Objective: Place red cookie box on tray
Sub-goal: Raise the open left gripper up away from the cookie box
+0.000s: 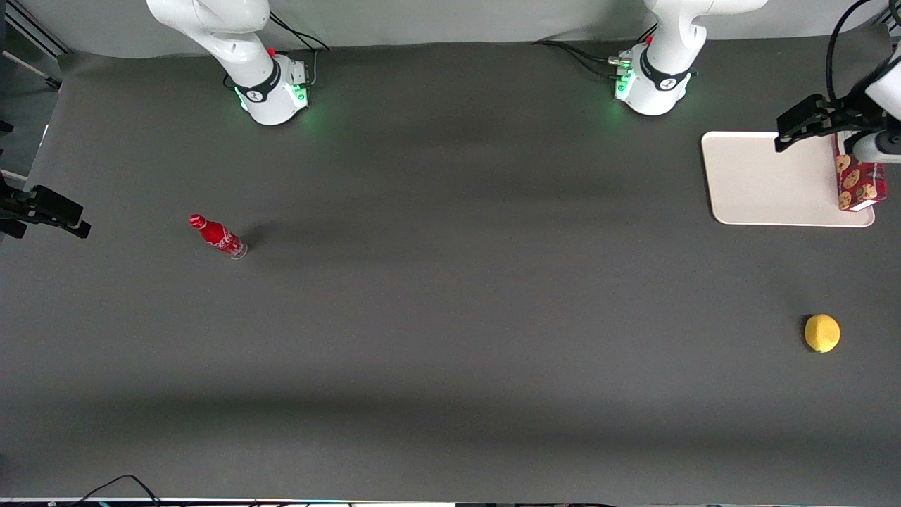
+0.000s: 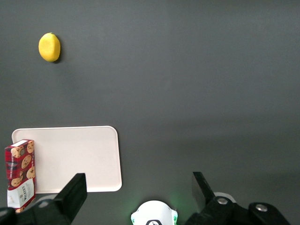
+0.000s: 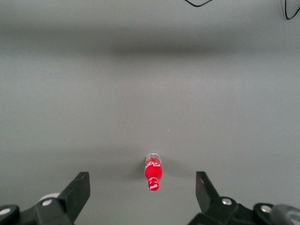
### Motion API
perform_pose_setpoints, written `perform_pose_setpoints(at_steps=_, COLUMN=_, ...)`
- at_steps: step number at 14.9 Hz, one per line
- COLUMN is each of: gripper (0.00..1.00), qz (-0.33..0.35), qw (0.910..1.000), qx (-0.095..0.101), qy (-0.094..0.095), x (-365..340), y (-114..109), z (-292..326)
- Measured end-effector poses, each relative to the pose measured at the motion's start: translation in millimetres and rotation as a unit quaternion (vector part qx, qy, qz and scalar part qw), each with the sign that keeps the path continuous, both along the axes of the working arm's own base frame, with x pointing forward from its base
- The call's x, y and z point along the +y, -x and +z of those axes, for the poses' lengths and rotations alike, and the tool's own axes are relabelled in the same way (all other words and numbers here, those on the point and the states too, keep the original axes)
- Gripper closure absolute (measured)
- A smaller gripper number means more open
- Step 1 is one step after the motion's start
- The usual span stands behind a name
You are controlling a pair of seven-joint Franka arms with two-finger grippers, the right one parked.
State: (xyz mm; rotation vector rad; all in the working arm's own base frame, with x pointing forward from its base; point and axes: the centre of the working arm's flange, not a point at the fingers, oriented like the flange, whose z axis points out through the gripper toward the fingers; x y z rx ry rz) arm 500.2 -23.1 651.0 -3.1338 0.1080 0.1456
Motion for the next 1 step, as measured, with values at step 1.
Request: perform_pose_setpoints(at_steps=1, gripper=0.0, qz=0.0, qw=1.0, qx=-0.001, qy=0.0, x=-0.1, y=-0.3, z=-1.0)
